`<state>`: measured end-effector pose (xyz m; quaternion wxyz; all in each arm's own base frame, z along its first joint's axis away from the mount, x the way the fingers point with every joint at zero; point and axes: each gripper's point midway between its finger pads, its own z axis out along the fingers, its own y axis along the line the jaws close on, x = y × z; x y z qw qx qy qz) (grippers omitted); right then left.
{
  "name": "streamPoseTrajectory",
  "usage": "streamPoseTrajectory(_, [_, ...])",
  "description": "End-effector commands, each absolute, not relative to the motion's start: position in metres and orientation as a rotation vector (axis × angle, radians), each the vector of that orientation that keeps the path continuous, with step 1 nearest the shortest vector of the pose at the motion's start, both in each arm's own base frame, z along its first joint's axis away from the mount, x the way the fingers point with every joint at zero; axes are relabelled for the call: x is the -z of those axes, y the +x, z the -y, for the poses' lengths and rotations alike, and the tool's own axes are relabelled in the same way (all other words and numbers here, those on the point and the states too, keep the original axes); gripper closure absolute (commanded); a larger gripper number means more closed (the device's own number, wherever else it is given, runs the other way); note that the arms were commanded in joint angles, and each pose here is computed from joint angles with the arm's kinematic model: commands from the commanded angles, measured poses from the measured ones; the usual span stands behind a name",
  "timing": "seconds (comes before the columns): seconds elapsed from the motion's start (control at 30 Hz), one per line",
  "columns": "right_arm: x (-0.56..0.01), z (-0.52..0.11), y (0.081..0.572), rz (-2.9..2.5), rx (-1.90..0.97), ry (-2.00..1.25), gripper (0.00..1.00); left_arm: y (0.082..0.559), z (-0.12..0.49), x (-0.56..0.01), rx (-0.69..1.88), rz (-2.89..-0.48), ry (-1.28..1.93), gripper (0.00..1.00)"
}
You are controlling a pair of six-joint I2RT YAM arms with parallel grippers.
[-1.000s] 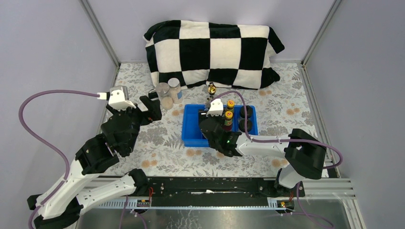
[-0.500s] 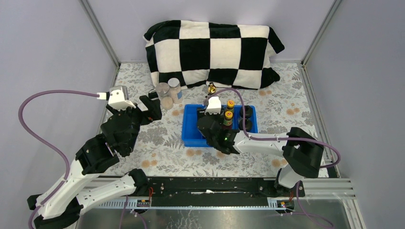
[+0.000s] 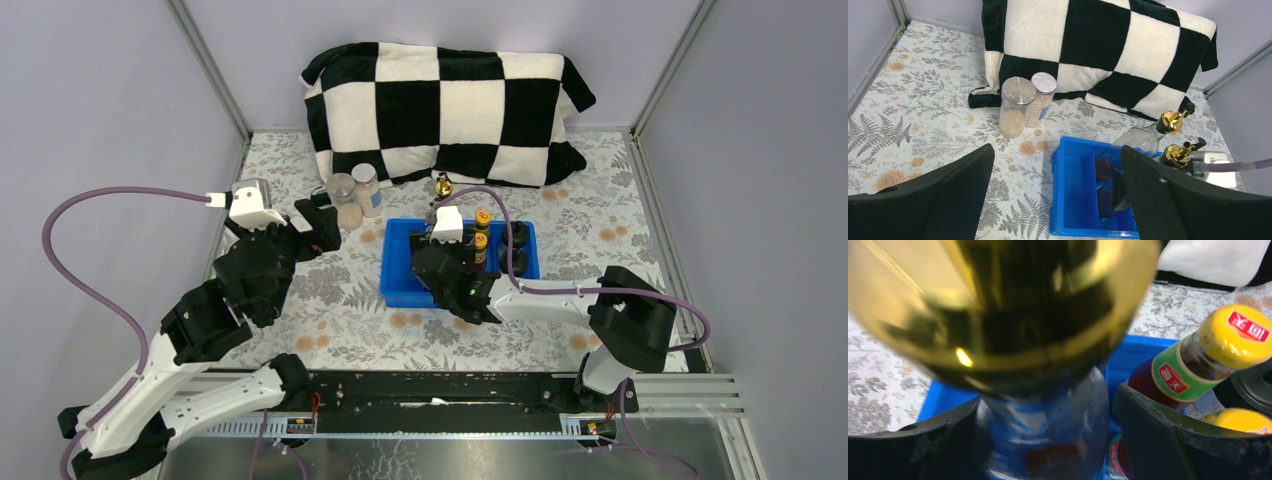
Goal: Organize the condiment bottles
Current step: Place the bottle in the storage box.
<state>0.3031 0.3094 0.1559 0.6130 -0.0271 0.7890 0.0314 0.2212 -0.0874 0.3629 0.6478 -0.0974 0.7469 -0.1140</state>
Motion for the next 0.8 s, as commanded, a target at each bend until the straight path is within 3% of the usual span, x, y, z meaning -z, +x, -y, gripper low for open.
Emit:
streamPoseTrajectory(0.0, [-0.137,-0.296,0.300,-1.861,-0.010,-0.072,0.13,0.225,0.090,-0.368,0.287,-1.671,-0.259,0.01])
streamPoseTrajectory(0.43, [-0.155,-0.309,0.287,-1.843,-0.109,-0.118,0.09,0.227,0.095,-0.367,0.301,-1.680,-0.259,0.01])
streamPoseTrajectory(0.77, [-0.210,-0.337,0.254,-1.742,-0.156,-0.181,0.04,0.229,0.098,-0.363,0.295,-1.692,-0.254,0.01])
